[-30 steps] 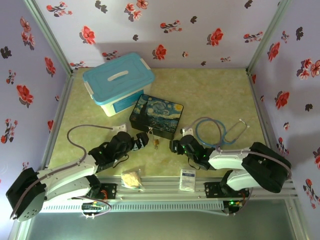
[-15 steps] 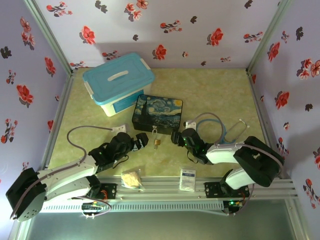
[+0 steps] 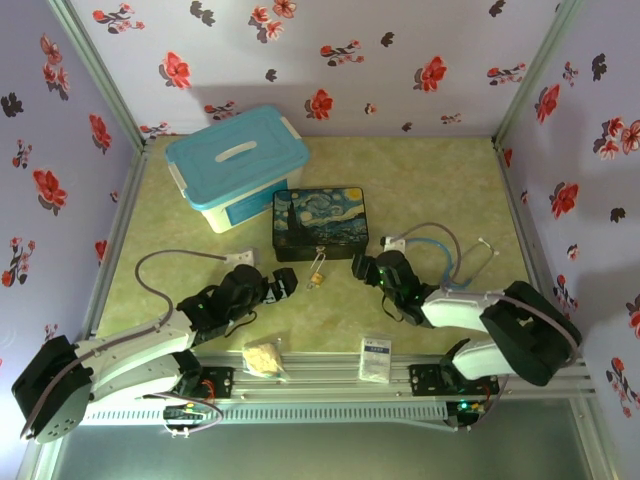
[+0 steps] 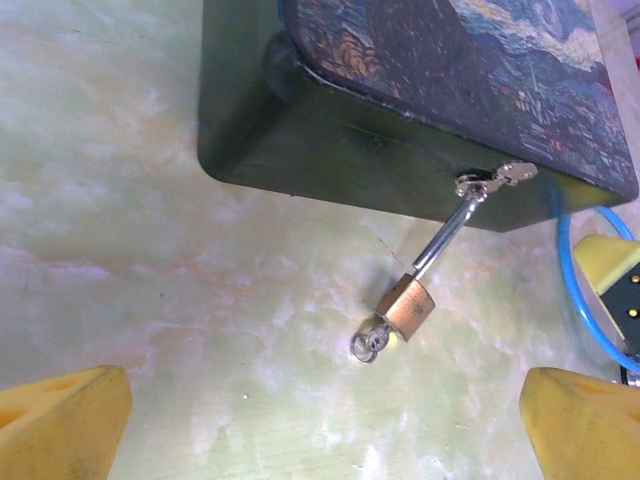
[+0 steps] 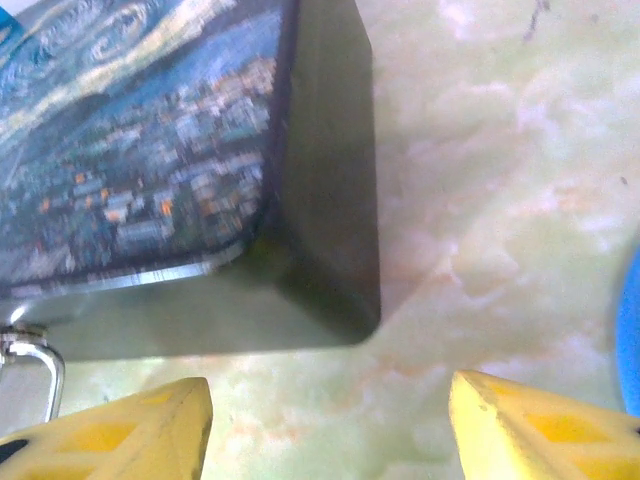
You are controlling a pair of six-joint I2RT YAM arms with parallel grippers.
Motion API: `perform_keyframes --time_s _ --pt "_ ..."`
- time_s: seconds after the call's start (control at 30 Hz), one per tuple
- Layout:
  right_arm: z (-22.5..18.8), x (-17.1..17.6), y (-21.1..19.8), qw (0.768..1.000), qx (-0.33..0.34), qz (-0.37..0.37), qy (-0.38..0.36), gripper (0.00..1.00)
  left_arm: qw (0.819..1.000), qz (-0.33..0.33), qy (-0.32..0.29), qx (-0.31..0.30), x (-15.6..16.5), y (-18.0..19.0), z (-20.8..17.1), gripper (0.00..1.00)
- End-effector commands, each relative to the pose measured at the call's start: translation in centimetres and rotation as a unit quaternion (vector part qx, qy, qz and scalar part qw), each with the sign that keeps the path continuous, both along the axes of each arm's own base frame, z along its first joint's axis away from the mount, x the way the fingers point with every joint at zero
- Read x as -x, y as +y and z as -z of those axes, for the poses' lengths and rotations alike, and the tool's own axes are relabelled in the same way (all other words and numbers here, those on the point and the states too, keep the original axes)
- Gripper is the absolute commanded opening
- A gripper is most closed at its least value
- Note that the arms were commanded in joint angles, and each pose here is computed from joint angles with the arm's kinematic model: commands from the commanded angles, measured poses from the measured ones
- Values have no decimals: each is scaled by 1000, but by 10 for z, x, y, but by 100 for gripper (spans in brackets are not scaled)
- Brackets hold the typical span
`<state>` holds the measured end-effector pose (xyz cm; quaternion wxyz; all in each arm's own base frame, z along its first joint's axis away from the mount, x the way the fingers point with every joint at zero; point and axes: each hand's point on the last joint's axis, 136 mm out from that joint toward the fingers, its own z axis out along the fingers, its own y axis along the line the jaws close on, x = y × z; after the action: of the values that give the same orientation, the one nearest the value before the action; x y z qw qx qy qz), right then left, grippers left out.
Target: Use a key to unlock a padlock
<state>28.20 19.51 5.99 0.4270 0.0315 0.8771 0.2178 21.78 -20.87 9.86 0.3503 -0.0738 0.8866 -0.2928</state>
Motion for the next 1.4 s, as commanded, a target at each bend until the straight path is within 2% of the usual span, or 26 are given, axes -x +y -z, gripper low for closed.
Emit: perform_keyframes --time_s 0.0,0.03,0.2,0.37,0.53,1.17,1.37 --pt "3 21 10 999 -19 -27 24 73 999 41 -20 14 -2 -13 -18 100" --pt "-1 26 19 998 -26 -49 23 78 999 49 -13 10 -2 -14 -17 100" --pt "-10 41 57 991 -55 -121 26 82 998 66 -6 -17 -7 -20 -19 100" --pt "-8 42 94 984 -75 -162 30 69 998 49 -19 21 -14 -24 -23 100" --pt "0 42 119 979 -75 -187 34 67 999 38 -28 18 -17 -19 -27 100" --pt "48 41 120 983 45 -168 58 52 999 28 -21 -6 -18 -9 -17 100" --pt "59 40 117 984 51 -158 65 42 1000 24 -20 -5 -19 -7 -16 100"
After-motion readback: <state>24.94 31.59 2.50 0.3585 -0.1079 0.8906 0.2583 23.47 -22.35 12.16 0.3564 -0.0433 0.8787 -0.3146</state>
